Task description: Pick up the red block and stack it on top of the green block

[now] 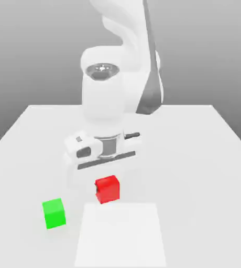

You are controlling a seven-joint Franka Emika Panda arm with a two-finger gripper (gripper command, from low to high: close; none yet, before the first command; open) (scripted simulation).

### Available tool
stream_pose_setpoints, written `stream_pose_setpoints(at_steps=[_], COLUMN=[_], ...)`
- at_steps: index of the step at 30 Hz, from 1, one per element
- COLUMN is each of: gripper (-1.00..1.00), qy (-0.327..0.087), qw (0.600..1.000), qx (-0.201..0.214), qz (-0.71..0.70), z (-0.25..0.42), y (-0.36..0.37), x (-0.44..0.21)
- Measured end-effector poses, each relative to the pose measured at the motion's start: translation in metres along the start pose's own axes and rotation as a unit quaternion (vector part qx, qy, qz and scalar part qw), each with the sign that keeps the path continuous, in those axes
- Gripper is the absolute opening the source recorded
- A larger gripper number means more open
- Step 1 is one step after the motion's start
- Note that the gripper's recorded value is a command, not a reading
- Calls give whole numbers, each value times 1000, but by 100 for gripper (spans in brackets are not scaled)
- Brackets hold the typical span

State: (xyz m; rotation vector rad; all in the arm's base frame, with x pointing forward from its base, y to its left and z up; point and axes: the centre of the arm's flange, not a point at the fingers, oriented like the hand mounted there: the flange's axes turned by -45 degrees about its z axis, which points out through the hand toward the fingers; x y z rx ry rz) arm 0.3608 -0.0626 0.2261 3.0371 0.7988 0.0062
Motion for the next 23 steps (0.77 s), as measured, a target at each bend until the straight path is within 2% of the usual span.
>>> stream_pose_setpoints(at_steps=[11, 20, 21, 23], gripper=[-100, -100, 100, 100], qy=[-1, 0, -1, -1], qw=[992, 990, 990, 990], qx=[2, 3, 3, 3], qz=[-130, -141, -140, -140], z=[-18, 37, 43, 43], y=[87, 94, 93, 93], x=[-59, -63, -64, -64])
